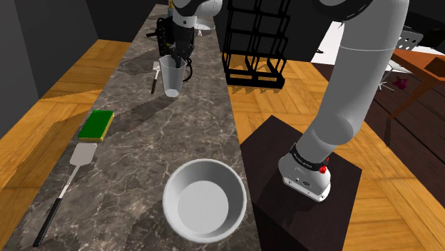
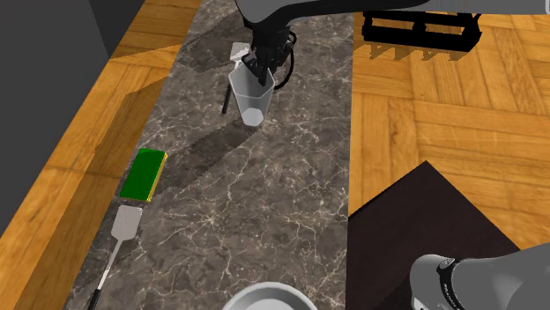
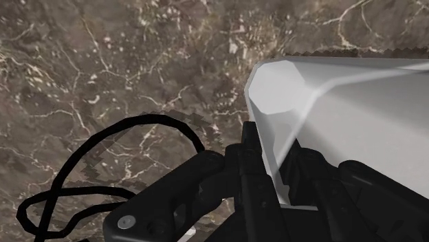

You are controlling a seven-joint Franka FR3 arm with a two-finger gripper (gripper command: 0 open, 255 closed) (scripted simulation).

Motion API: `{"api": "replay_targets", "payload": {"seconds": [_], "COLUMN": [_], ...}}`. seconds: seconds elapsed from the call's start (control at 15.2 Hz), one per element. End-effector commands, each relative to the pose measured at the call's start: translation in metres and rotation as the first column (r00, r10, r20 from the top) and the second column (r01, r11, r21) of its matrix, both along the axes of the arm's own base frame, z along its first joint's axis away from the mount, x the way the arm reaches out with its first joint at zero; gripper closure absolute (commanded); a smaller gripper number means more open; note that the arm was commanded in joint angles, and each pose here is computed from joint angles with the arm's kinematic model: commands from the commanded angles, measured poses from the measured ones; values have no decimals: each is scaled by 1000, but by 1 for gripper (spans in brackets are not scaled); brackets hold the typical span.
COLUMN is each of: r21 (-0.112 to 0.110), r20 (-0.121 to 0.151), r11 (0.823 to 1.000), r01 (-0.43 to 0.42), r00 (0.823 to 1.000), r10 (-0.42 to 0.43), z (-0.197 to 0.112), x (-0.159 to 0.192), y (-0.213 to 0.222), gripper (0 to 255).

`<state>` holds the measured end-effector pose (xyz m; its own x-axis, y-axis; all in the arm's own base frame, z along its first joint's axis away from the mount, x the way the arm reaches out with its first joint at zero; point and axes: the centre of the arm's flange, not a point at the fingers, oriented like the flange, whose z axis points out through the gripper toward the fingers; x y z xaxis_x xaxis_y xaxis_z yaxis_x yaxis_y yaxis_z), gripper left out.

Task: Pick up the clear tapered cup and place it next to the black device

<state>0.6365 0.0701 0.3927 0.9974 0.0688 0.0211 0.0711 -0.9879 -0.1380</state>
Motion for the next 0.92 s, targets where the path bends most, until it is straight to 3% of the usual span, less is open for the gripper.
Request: {"api": "replay_targets", "payload": {"seconds": [0.0,0.2,0.26,0.59,0.86], "r21": [0,0,0,0,0], "r20": [1,1,1,1,1], "r11": [1000,1000,1000,1000,1000], "r01": [0,0,0,0,0], "r00": [1000,1000,1000,1000,1000], "r10": [0,0,0,0,0], "z": [0,0,0,0,50], "x": [0,0,0,0,0], "y": [0,0,0,0,-7], "gripper": [255,255,0,0,0]}}
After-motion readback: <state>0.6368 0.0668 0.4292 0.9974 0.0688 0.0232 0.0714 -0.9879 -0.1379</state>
